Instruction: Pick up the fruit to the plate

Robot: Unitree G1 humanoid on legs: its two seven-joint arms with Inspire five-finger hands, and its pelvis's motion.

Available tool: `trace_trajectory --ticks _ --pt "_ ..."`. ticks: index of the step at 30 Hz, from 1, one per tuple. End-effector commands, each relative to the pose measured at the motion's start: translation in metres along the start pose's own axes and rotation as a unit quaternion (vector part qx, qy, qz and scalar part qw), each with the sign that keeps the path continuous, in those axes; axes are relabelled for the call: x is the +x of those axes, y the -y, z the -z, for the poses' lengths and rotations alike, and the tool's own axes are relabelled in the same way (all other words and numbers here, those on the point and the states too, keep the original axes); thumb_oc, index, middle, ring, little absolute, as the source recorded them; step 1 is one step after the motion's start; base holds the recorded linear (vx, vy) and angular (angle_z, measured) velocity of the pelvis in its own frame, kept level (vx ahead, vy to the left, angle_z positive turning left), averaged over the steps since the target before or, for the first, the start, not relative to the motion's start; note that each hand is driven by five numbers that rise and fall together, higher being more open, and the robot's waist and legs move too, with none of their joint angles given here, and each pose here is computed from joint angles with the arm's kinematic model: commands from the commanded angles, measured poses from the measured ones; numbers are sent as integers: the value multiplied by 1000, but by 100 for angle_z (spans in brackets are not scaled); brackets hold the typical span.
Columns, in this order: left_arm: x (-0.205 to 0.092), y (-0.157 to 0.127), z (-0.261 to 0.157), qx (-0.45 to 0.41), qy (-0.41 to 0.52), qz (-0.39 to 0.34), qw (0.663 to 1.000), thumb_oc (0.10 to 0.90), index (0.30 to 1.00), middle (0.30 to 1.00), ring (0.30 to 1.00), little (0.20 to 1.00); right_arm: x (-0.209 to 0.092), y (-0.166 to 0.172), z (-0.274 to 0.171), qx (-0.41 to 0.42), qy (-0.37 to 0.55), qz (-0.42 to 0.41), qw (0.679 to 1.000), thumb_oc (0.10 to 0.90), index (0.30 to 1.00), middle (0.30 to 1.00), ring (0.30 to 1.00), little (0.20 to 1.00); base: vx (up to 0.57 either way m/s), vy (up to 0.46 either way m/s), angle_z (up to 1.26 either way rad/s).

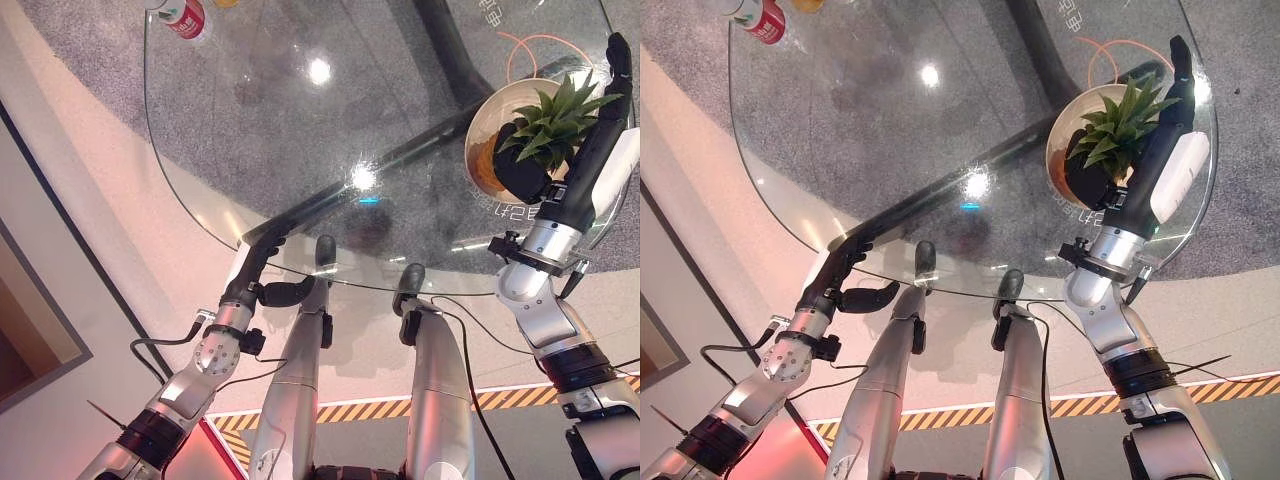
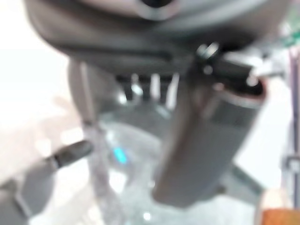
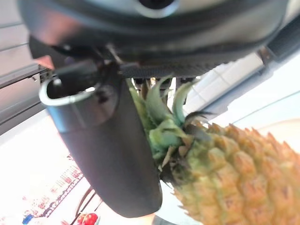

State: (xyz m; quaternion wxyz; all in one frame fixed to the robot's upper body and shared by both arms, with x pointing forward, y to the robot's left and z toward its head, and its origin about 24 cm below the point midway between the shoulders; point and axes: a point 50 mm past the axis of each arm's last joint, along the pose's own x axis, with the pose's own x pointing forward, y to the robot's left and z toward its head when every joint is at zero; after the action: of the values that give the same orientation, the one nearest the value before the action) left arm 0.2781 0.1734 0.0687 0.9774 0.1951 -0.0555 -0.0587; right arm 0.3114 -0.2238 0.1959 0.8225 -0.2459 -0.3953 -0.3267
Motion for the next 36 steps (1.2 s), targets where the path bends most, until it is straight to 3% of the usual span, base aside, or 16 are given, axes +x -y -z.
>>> trace_trajectory --ticks 1,2,4,7,19,36 --pt "-4 4 -15 -17 44 -10 999 800 900 900 900 900 26 17 -26 84 55 34 994 800 900 900 900 900 0 0 0" --pt "-6 3 -11 -16 39 -12 999 800 900 900 900 900 23 20 -32 175 43 36 983 800 900 900 900 900 0 0 0" --pt "-6 3 -11 -15 38 -12 999 800 900 900 900 900 23 21 -32 190 36 36 980 800 900 900 900 900 0 0 0" --pt "-8 2 -9 -17 39 -18 999 800 900 900 900 900 12 15 -38 155 59 23 986 800 900 900 900 900 0 0 0" --pt "-16 -6 1 -24 33 -34 999 800 900 900 900 900 8 24 -77 198 147 -27 969 800 900 900 900 900 1 1 0" --pt "-24 -12 16 -28 7 -25 999 800 900 900 900 900 24 35 -68 142 145 -33 979 800 900 900 900 900 15 -13 -2"
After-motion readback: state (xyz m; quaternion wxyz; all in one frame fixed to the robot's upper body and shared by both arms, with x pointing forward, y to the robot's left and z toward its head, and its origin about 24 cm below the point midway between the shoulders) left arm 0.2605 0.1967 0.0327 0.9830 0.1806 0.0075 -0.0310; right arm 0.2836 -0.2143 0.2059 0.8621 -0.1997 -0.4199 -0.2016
